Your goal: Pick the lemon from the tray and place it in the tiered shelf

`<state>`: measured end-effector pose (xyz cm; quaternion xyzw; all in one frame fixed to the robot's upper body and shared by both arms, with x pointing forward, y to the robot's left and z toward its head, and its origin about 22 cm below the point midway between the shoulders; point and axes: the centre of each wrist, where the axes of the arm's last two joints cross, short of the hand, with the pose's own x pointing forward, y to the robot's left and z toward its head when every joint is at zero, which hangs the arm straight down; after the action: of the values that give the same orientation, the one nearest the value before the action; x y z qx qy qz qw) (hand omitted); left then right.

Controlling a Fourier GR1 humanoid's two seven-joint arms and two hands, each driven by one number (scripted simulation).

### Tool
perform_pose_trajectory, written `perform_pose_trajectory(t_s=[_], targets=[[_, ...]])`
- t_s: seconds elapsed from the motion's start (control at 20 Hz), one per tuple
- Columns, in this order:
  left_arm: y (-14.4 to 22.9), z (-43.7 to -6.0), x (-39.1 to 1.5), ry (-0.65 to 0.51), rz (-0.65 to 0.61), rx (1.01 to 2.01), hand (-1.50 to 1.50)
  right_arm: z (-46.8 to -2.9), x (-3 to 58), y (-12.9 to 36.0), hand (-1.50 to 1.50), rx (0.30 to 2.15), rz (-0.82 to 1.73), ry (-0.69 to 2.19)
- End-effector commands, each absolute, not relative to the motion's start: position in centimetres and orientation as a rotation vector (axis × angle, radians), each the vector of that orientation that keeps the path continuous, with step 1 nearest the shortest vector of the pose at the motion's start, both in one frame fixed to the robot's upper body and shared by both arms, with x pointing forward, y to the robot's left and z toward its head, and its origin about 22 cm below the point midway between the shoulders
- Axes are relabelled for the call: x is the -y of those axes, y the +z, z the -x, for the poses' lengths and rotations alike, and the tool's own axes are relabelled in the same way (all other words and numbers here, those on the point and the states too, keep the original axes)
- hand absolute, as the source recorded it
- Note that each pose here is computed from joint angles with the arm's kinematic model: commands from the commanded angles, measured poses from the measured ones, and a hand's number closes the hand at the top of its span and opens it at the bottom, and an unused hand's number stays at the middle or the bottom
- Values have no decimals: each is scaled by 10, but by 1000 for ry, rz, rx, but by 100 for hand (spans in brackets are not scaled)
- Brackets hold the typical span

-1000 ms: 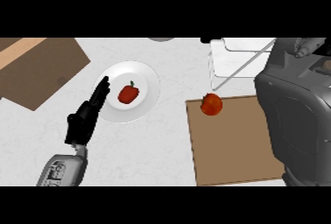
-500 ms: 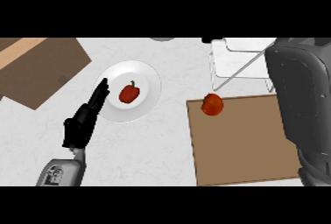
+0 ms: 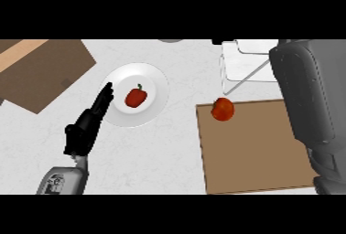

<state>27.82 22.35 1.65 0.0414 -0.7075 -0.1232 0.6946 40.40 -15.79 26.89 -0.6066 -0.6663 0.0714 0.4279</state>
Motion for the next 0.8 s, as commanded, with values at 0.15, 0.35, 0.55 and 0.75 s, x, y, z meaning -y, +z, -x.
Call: perform_pose_trajectory(t_s=[0.15, 0.35, 0.55, 0.75], targets=[[9, -286, -224, -280, -115, 1585, 0, -425, 192, 256, 150, 1810, 1318, -54], [15, -280, -224, -283, -96, 1568, 0, -435, 191, 247, 150, 1808, 1315, -6], [9, -298, -224, -258, -124, 1572, 0, -443, 207, 247, 150, 1805, 1306, -17], [14, -277, -225, -263, -99, 1580, 0, -447, 241, 234, 150, 1521, 1555, 23]])
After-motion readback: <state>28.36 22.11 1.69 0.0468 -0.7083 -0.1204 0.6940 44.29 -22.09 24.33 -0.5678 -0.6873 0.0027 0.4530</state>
